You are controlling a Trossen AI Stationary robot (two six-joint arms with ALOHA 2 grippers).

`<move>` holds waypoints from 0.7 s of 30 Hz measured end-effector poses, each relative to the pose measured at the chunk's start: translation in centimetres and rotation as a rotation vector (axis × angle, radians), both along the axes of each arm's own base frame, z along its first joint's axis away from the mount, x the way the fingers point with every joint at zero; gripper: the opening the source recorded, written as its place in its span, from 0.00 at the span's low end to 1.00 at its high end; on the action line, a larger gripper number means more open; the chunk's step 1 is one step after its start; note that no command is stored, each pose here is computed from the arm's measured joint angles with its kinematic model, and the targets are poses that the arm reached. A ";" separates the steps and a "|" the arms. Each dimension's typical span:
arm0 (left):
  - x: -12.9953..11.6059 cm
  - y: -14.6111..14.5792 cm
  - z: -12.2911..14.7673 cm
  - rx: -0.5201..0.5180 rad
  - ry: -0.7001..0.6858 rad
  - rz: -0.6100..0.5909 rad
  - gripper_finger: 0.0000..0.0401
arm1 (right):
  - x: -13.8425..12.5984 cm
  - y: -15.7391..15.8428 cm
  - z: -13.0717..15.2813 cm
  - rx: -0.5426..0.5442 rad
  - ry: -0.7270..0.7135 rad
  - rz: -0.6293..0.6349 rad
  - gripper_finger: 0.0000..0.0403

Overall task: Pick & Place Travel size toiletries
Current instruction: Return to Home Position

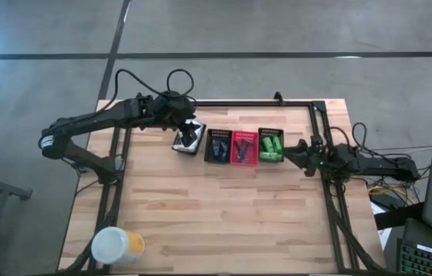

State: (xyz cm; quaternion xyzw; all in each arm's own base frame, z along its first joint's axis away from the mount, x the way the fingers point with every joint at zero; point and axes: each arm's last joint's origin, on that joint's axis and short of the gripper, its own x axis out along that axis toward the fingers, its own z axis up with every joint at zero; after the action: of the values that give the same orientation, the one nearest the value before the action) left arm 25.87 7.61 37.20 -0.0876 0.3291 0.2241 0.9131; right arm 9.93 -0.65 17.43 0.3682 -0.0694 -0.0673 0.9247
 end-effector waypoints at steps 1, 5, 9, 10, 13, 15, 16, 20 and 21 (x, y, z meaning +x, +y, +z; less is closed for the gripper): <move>0.1 0.0 0.1 0.011 -0.007 -0.007 0.49 | -0.2 -0.1 0.2 0.000 -0.021 -0.009 0.49; 0.6 0.1 0.7 0.049 -0.080 -0.028 0.49 | -0.4 -0.2 0.7 -0.002 -0.079 -0.027 0.48; 1.3 -0.1 1.9 0.117 -0.201 -0.067 0.49 | -0.3 -0.2 0.6 -0.002 -0.062 -0.026 0.46; 1.5 -0.1 2.2 0.133 -0.232 -0.072 0.49 | -0.2 -0.2 0.5 -0.002 -0.059 -0.024 0.45; 1.6 -0.1 3.0 0.166 -0.299 -0.077 0.49 | -0.1 -0.2 0.4 -0.002 -0.048 -0.026 0.43; 1.4 -0.1 3.5 0.177 -0.335 -0.074 0.49 | -0.1 -0.2 0.3 -0.001 -0.035 -0.026 0.41; 1.3 -0.1 3.7 0.179 -0.354 -0.072 0.49 | -0.1 -0.2 0.3 -0.001 -0.031 -0.026 0.41; 1.4 -0.1 4.7 0.203 -0.447 -0.066 0.49 | -0.1 -0.2 0.2 -0.001 -0.016 -0.026 0.38; 1.4 -0.1 4.9 0.208 -0.466 -0.066 0.49 | -0.1 -0.2 0.2 -0.001 -0.016 -0.026 0.37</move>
State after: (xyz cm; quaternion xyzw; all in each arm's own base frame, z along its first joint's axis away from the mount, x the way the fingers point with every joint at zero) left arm 27.31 7.51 42.06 -0.0315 0.0879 0.2007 0.9752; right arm 9.85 -0.89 17.59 0.3675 -0.0817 -0.0763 0.9233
